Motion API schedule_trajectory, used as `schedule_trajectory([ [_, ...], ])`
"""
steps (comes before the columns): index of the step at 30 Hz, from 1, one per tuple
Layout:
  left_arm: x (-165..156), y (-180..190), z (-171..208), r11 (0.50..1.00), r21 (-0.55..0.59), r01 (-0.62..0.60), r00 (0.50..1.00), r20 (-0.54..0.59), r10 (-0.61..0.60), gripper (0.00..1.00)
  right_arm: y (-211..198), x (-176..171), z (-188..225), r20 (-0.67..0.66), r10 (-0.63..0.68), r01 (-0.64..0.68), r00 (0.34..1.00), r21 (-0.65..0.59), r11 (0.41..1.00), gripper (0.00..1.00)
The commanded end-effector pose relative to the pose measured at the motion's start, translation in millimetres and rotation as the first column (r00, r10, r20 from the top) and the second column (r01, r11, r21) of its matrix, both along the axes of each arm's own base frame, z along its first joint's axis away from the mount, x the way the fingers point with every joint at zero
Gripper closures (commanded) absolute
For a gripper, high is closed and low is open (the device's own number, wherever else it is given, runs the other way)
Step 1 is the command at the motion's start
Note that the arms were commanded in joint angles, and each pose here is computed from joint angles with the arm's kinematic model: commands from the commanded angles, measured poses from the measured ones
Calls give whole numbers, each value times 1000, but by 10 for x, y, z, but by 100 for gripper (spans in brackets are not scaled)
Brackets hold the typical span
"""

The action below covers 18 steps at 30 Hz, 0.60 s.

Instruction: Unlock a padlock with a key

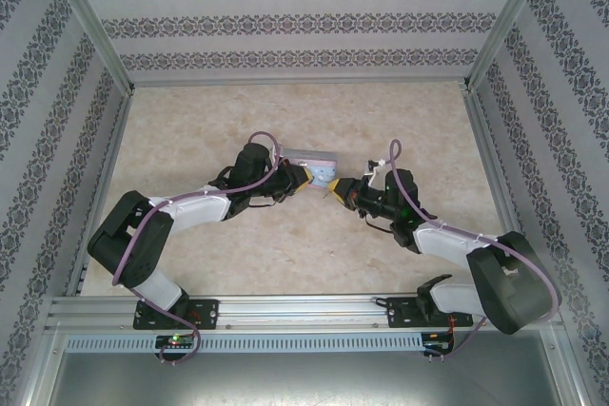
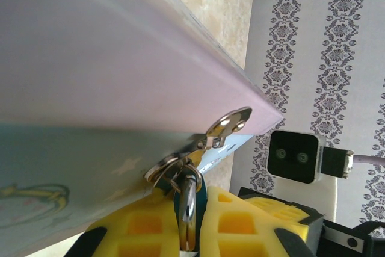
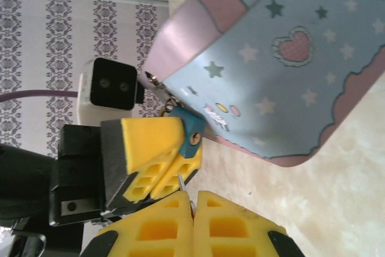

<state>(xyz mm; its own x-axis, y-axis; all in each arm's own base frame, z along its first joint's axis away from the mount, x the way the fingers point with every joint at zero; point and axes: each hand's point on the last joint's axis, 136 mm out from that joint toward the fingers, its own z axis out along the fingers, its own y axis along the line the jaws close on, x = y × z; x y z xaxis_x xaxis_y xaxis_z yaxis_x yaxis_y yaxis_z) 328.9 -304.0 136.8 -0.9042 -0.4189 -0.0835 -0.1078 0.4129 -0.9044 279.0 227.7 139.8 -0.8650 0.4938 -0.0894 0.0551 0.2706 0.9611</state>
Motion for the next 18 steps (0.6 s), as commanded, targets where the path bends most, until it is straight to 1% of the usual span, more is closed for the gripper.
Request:
schedule_trajectory([
  [1, -78, -68, 65, 998, -48, 27, 999, -41, -29, 100, 68, 62, 29, 29, 6, -6, 1000, -23, 1000, 100],
  [6, -75, -74, 57, 998, -67, 19, 999, -48, -22, 100, 160, 111, 32, 35, 25, -24, 999, -33, 999, 100],
  [18, -92, -62, 49, 998, -66, 21, 999, -42, -24, 100, 281, 217, 39, 34, 44, -43, 998, -27, 999, 100],
])
